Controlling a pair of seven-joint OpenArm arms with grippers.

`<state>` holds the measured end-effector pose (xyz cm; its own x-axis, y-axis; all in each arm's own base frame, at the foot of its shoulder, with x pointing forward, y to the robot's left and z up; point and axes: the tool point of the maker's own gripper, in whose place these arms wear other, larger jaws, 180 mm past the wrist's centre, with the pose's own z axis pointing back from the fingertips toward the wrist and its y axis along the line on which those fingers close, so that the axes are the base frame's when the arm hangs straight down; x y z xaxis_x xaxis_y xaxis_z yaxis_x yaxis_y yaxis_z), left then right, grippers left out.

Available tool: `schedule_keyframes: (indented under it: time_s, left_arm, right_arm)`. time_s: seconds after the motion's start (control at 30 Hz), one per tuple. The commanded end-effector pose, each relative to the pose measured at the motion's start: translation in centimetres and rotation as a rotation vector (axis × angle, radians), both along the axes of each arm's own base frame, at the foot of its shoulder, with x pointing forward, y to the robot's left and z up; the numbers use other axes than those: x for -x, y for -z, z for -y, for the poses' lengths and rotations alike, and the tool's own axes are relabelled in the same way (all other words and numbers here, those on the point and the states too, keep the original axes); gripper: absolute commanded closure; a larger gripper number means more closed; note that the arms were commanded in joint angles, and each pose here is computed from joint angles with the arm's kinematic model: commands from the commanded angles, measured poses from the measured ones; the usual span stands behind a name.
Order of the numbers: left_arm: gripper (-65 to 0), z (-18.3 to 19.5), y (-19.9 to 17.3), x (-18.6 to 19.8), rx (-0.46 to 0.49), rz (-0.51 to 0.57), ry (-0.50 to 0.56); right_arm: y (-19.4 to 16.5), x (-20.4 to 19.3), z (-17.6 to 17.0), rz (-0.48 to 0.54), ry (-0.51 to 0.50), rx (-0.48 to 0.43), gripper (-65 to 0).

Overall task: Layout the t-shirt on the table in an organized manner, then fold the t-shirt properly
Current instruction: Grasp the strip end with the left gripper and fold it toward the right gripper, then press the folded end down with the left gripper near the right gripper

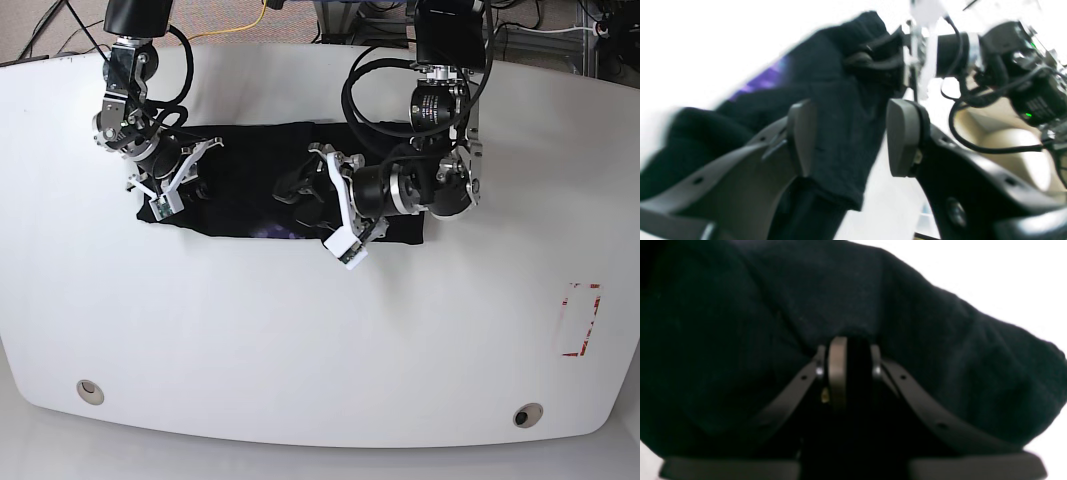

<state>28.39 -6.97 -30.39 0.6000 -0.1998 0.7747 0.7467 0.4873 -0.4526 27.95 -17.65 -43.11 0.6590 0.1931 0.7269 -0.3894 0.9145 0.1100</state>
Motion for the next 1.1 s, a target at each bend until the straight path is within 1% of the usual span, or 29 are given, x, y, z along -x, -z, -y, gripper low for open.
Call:
schedule_keyframes:
  time_s: [0.0,0.13,0.2,0.23,0.27,0.33,0.43,0.63,0.73,1.07]
  left_arm:
    - [-31.4,-1.3,-2.2,-1.4,0.022,0.078,-0.045]
    - [-31.2,-5.5,-2.0,-2.6,-0.047,0.107,-0.124]
    - [-31.2,-8.3,-1.5,-3.3,-0.089,0.110,-0.174]
    - [-31.2,-9.0,-1.4,-3.4,-0.101,0.109,-0.185]
    - [-31.2,-10.8,-1.2,-3.7,-0.128,0.112,-0.215]
    - [-31.2,-12.5,-1.0,-4.0,-0.157,0.112,-0.242]
    - [-31.2,-14.8,-0.3,-4.3,-0.229,0.110,-0.273]
    - [-31.2,-16.6,0.9,-4.5,-0.338,0.094,-0.315]
    - [-31.2,-16.8,1.3,-4.5,-0.365,0.092,-0.319]
    - [-31.2,-15.8,1.5,-4.4,-0.340,0.076,-0.324]
  right_arm:
    - [0.6,1.1,0.5,-0.061,-0.032,0.071,-8.1]
    - [0.5,1.1,0.5,-0.058,-0.034,0.073,-8.1]
    - [0.4,0.9,0.5,-0.055,-0.034,0.073,-8.1]
    - [0.4,0.9,0.5,-0.055,-0.034,0.073,-8.1]
    - [0.5,1.1,0.5,-0.058,-0.034,0.073,-8.1]
    - [0.4,1.0,0.6,-0.056,-0.031,0.074,-8.1]
    - [0.4,1.1,0.7,-0.058,-0.029,0.074,-8.1]
    - [0.5,1.2,0.5,-0.060,-0.033,0.072,-8.1]
    - [0.6,1.2,-0.1,-0.060,-0.031,0.057,-8.1]
    - [0.7,1.2,-0.7,-0.060,-0.029,0.042,-8.1]
